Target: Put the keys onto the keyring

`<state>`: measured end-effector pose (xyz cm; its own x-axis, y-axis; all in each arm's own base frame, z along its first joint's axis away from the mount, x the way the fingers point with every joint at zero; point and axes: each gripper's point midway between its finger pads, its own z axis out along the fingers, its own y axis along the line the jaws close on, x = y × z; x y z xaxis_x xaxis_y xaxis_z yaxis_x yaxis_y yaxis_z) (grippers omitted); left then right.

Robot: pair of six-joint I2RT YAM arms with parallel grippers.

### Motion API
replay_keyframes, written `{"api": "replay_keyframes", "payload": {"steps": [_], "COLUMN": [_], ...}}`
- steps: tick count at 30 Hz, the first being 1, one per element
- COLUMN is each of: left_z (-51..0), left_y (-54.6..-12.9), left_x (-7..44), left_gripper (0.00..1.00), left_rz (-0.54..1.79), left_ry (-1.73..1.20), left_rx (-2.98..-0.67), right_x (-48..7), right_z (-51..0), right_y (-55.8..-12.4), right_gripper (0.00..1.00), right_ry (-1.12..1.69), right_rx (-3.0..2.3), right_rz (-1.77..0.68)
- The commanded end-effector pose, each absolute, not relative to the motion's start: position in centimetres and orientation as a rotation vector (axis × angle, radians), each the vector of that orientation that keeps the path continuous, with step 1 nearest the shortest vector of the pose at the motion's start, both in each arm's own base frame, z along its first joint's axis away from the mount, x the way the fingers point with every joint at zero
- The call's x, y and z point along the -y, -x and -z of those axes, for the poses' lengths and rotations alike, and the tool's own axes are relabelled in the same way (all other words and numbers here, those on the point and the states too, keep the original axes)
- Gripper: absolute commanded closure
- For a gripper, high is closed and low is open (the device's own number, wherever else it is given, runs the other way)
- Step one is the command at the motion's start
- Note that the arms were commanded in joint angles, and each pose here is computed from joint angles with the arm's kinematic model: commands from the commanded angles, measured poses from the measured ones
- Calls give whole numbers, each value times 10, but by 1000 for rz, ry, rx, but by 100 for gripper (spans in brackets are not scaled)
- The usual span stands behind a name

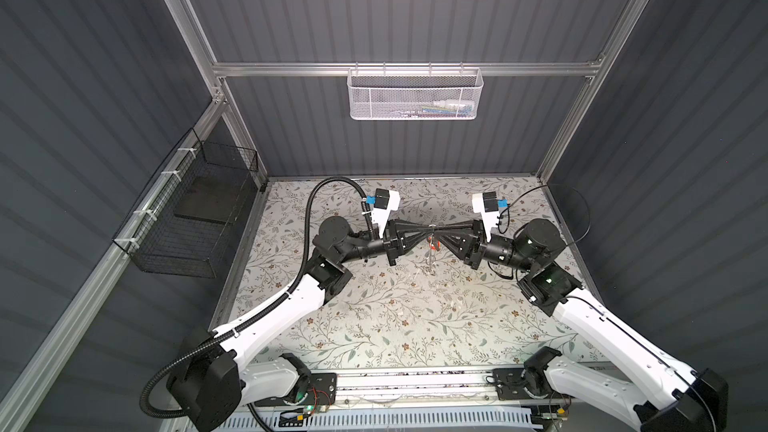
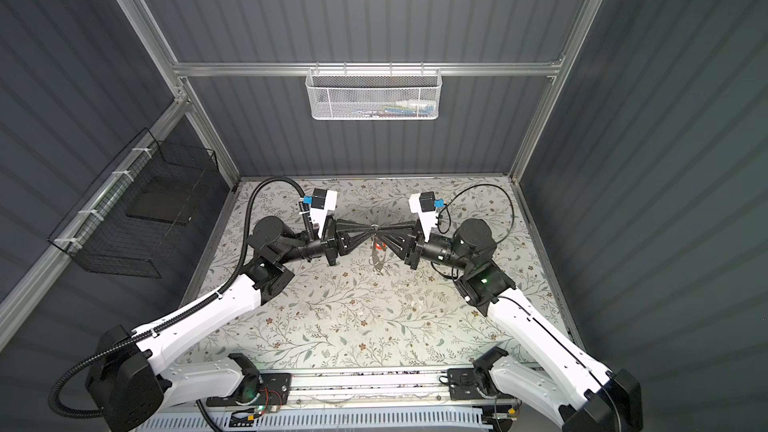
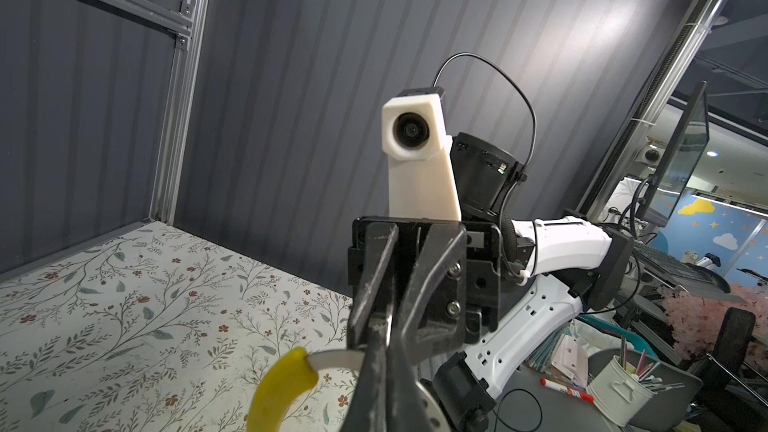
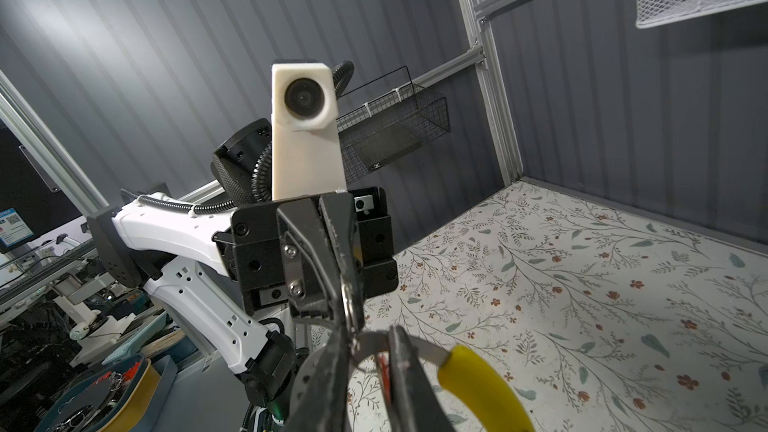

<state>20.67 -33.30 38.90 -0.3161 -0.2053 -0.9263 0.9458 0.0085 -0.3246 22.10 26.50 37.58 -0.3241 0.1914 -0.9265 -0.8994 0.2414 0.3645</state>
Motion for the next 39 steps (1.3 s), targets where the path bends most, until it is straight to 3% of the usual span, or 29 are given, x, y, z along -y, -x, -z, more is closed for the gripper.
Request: {"api": "replay_keyframes", "payload": {"steps": [1, 5, 12, 18, 21, 39], "left_z": [-402, -401, -399, -396, -392, -358], "left_y": [-198, -199, -199, -200, -201, -197], "left_x": [331, 332, 332, 333, 333, 327], "left_gripper": [100, 100, 100, 100, 90, 78], "left_rz": [1504, 1507, 1505, 1496, 1476, 1242], "left_ry": [-887, -890, -891, -896, -903, -1114], "left_rx": [-1241, -1246, -1251, -1269, -1296, -1517], "right_x": [-265, -267, -270, -268, -266, -251], "right_z": [-392, -394, -390, -386, -380, -340], "right_y": [-221, -219, -216, -215, -215, -204], "right_gripper": [81, 83, 99, 100, 100, 100], "right_ry": [714, 727, 753, 761, 767, 918], "right_rx": [-1422, -1414, -1422, -1434, -1453, -1637], "right_rz": [-1289, -1296, -1313, -1286, -1265, -1096]}}
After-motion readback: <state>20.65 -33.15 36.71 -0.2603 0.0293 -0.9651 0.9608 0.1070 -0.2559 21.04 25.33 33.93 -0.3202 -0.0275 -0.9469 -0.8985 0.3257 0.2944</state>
